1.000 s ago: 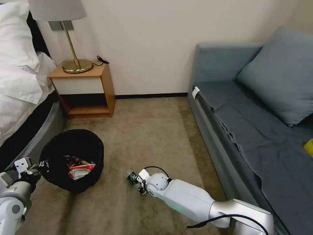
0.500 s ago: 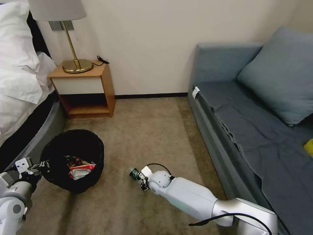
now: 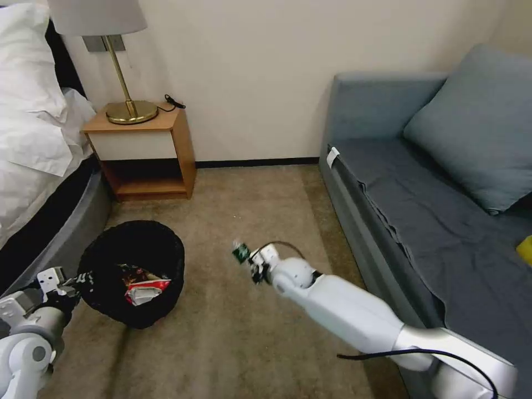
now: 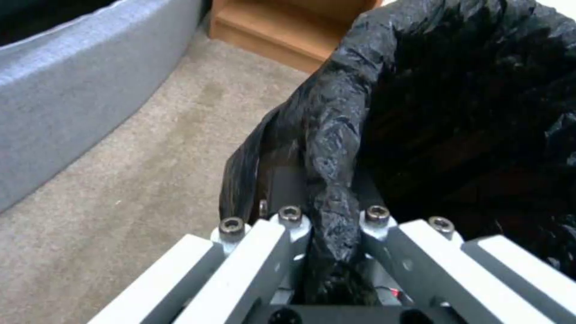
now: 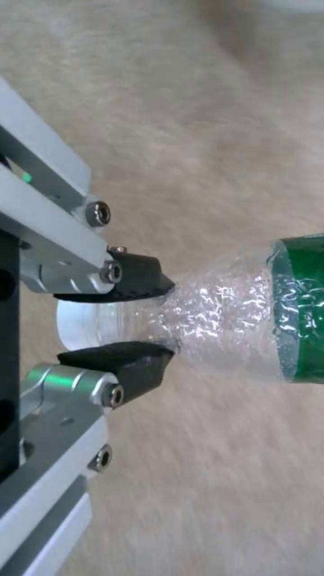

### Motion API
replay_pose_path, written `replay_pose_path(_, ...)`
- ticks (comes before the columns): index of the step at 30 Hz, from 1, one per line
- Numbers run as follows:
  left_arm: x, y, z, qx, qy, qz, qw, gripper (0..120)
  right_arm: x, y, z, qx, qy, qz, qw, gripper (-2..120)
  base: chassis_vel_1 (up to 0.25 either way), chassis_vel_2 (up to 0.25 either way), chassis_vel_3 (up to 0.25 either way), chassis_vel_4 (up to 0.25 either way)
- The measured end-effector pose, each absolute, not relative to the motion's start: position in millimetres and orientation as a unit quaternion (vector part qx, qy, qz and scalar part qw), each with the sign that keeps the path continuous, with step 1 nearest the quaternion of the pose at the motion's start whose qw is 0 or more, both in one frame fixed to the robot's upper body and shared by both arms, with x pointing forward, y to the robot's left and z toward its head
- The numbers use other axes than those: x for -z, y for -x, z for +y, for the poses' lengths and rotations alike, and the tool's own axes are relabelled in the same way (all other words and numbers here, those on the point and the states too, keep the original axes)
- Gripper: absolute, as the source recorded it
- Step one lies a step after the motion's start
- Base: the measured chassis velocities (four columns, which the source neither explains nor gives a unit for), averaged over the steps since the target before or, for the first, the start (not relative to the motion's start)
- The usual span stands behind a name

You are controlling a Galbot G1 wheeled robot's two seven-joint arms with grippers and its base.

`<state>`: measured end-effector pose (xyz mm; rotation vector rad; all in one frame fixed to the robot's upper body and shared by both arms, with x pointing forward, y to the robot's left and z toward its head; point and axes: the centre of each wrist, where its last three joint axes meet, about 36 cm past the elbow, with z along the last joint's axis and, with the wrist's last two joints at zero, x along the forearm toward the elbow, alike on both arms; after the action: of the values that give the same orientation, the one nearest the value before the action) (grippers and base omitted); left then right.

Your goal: Pick up the trash bin, then pick up the garbage on the floor and place it into the trash bin.

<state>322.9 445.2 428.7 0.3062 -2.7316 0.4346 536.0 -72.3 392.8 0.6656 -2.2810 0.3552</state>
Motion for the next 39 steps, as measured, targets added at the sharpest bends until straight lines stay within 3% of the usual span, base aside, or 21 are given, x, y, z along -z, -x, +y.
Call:
replay_pose_path(10, -429.6, -325.1, 435.1, -0.15, -0.1, -0.967, 0.181, 3, -487.7, -527.7, -76.4, -0.088, -0.266, -0.919, 0.277, 12, 0.0, 0.0, 0.0, 0.0)
replay_pose_path(19, -429.5, -323.5, 431.7, -0.15, -0.1, -0.967, 0.182, 3, -560.4, -479.9, -24.3, -0.062, -0.366, -0.911, 0.181, 12, 0.0, 0.0, 0.0, 0.0)
replay_pose_path(26, -429.6, -323.4, 430.8, -0.151, -0.1, -0.966, 0.182, 3, -566.7, -445.8, 13.0, -0.07, -0.433, -0.884, 0.163, 12, 0.0, 0.0, 0.0, 0.0)
replay_pose_path(39, -429.7, -322.8, 425.6, -0.154, -0.097, -0.966, 0.183, 3, -508.6, -402.3, 58.6, -0.089, -0.495, -0.841, 0.198, 12, 0.0, 0.0, 0.0, 0.0)
